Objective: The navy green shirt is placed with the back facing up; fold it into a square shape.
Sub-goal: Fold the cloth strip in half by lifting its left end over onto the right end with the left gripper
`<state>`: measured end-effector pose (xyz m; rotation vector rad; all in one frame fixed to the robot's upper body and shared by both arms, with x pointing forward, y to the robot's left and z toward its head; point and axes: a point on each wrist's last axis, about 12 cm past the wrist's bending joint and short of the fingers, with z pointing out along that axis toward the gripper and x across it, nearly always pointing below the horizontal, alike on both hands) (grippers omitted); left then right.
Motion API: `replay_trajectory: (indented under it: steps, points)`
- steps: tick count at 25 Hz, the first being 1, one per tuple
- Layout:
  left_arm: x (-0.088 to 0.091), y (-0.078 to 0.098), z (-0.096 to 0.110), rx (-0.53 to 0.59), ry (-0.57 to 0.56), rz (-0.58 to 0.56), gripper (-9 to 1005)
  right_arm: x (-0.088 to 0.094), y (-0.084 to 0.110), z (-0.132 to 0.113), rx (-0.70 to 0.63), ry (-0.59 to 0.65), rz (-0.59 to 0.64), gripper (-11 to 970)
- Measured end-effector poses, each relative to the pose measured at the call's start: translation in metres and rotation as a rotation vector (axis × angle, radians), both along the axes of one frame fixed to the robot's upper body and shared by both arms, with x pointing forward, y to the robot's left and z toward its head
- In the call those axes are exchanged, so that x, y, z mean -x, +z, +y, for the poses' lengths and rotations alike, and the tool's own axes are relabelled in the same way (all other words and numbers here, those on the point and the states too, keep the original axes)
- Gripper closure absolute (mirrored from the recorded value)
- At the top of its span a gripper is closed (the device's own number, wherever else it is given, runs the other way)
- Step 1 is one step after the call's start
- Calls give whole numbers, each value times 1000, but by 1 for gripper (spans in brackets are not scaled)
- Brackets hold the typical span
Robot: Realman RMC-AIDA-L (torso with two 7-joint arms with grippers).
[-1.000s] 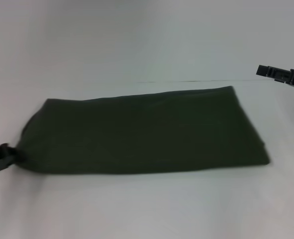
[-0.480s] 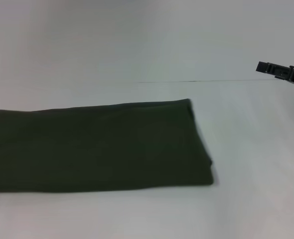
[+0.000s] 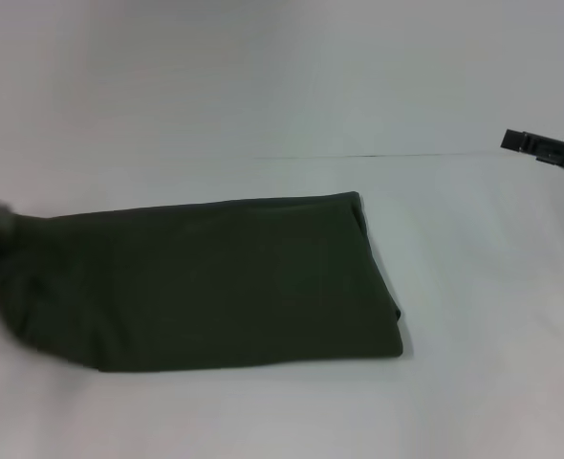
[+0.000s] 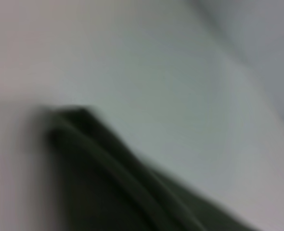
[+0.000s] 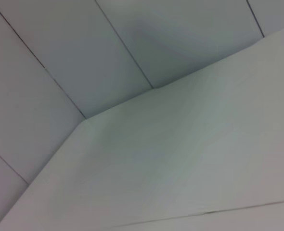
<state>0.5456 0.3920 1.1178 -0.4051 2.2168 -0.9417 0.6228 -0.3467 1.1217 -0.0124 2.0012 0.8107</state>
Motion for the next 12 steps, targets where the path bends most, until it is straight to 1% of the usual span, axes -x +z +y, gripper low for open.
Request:
replay_trajectory:
  steps: [1, 2, 3, 4, 5, 6, 7, 8, 9, 11, 12]
  points:
    - [-8, 6, -13, 32, -43, -35, 938, 2, -1, -1, 0, 3, 0, 44]
    - [-31, 22, -58, 101, -177, -112, 938, 4, -2, -3, 2, 4, 2, 44]
    - [-36, 25, -69, 108, -208, -124, 937, 6, -2, -6, 2, 7, 2, 44]
    - [-44, 31, -86, 121, -253, -145, 936, 9, -3, -8, 1, 11, 2, 44]
    - [-54, 35, -110, 126, -304, -161, 935, 12, -4, -11, 0, 11, 0, 44]
    - [-61, 38, -128, 129, -339, -172, 935, 15, -4, -14, -2, 14, -4, 45]
    - [-70, 41, -151, 123, -384, -177, 934, 18, -4, -19, -1, 10, -7, 45]
    - [-78, 39, -176, 119, -420, -172, 933, 21, -5, -23, 0, 11, -9, 45]
    - [-82, 36, -196, 116, -454, -160, 932, 24, -5, -27, 1, 10, -10, 45]
    - [-88, 22, -235, 131, -488, -123, 931, 31, -6, -36, 7, 3, -11, 45]
    - [-89, 14, -250, 138, -491, -105, 930, 34, -6, -40, 11, 2, -14, 45]
